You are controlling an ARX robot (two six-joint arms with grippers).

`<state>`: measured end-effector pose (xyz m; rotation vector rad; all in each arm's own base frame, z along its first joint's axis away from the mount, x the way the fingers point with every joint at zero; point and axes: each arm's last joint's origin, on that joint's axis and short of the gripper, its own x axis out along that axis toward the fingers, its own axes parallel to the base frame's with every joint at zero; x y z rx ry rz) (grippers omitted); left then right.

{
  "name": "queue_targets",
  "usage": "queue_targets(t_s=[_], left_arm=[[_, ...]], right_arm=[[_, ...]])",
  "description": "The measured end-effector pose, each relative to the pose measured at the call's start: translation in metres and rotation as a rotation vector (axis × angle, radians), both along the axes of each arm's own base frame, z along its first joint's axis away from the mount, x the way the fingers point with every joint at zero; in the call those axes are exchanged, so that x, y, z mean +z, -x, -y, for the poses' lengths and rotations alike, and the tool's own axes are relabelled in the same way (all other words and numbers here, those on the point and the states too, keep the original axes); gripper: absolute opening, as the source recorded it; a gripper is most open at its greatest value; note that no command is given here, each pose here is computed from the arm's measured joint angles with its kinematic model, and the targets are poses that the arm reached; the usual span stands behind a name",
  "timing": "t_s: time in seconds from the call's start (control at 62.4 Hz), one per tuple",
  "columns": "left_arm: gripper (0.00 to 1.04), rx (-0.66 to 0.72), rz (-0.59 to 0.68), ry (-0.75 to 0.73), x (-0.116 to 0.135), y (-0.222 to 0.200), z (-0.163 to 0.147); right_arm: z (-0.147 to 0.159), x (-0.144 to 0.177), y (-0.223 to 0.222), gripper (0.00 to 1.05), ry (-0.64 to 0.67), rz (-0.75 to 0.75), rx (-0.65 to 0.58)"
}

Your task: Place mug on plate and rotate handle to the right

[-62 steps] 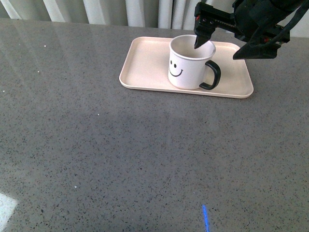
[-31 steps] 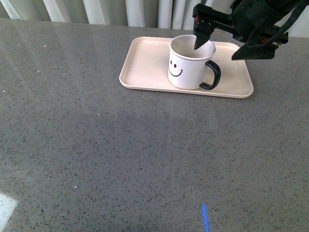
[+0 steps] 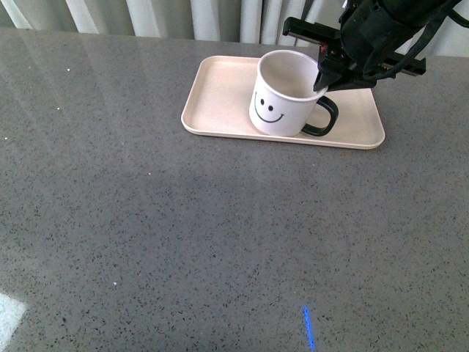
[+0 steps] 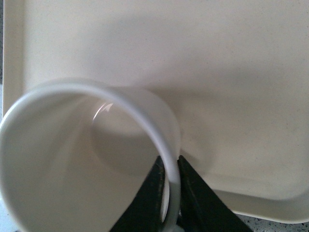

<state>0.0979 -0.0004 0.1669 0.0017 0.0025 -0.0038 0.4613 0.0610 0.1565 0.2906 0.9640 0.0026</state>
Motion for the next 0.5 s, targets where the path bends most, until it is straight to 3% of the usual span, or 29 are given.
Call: queue_targets(t_s=[0.224,0.369,0.497], left_arm=[[0.96,0.0,0.0,0.0,0.0,0.0,0.0],[0.96,0.0,0.0,0.0,0.0,0.0,0.0],[0.96,0.0,0.0,0.0,0.0,0.0,0.0]], right_arm=[[0.006,0.024,0.001,0.02,0.064,0.017,0.079],[0.018,0.062,-0.007,0.02,0.113,0.057,0.235],[0.023,0.069,-0.011,0.02,0.141,0.062,0.32]])
